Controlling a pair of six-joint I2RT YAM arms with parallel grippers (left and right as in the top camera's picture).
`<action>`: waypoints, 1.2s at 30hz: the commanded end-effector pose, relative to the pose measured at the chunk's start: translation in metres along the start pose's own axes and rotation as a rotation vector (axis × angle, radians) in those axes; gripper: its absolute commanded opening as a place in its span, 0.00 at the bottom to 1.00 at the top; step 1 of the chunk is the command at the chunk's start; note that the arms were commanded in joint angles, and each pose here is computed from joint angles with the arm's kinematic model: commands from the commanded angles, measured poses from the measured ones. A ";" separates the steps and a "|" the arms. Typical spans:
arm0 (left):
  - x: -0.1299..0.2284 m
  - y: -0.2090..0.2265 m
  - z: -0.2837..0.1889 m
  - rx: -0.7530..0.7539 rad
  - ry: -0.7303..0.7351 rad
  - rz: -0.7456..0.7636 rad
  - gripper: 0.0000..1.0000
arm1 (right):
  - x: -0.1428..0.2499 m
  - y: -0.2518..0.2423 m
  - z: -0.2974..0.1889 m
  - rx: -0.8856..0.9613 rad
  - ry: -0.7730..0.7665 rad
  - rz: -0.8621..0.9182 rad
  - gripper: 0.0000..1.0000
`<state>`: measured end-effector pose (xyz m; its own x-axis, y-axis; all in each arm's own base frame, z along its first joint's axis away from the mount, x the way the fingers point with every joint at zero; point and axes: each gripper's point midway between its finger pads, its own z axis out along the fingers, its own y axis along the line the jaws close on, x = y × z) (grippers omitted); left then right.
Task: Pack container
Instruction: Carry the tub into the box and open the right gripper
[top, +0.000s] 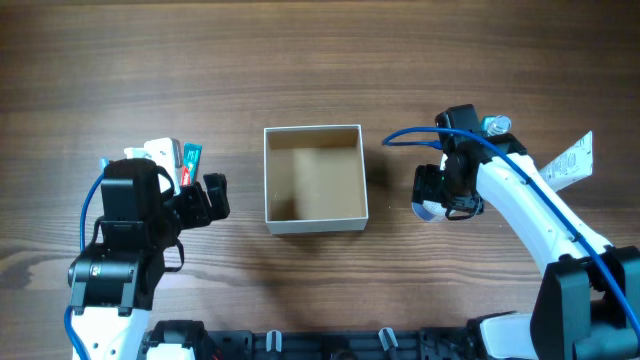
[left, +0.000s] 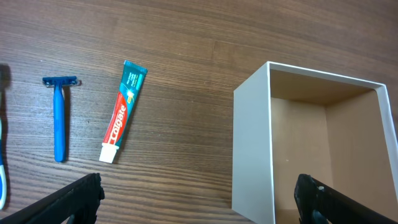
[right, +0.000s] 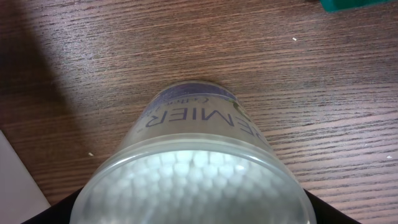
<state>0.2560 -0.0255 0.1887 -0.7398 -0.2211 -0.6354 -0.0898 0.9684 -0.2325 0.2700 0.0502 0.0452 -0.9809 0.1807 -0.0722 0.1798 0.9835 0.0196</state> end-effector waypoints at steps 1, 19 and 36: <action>-0.008 -0.005 -0.006 0.016 -0.026 -0.004 1.00 | 0.002 0.001 0.003 -0.004 0.013 0.003 0.63; 0.014 0.036 -0.009 -0.234 0.096 -0.135 1.00 | -0.047 0.186 -0.219 -0.217 -0.531 -0.738 0.04; 0.006 0.038 -0.002 -0.289 0.196 -0.122 1.00 | -0.035 0.277 -0.047 -0.108 -0.225 -0.686 0.04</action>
<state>0.2445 0.0079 0.1704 -0.8360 -0.3335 -0.4358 -0.3382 0.9385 -0.0694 0.3353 0.3202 0.0981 -0.7989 -0.5298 -0.2849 -0.5513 0.8343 -0.0053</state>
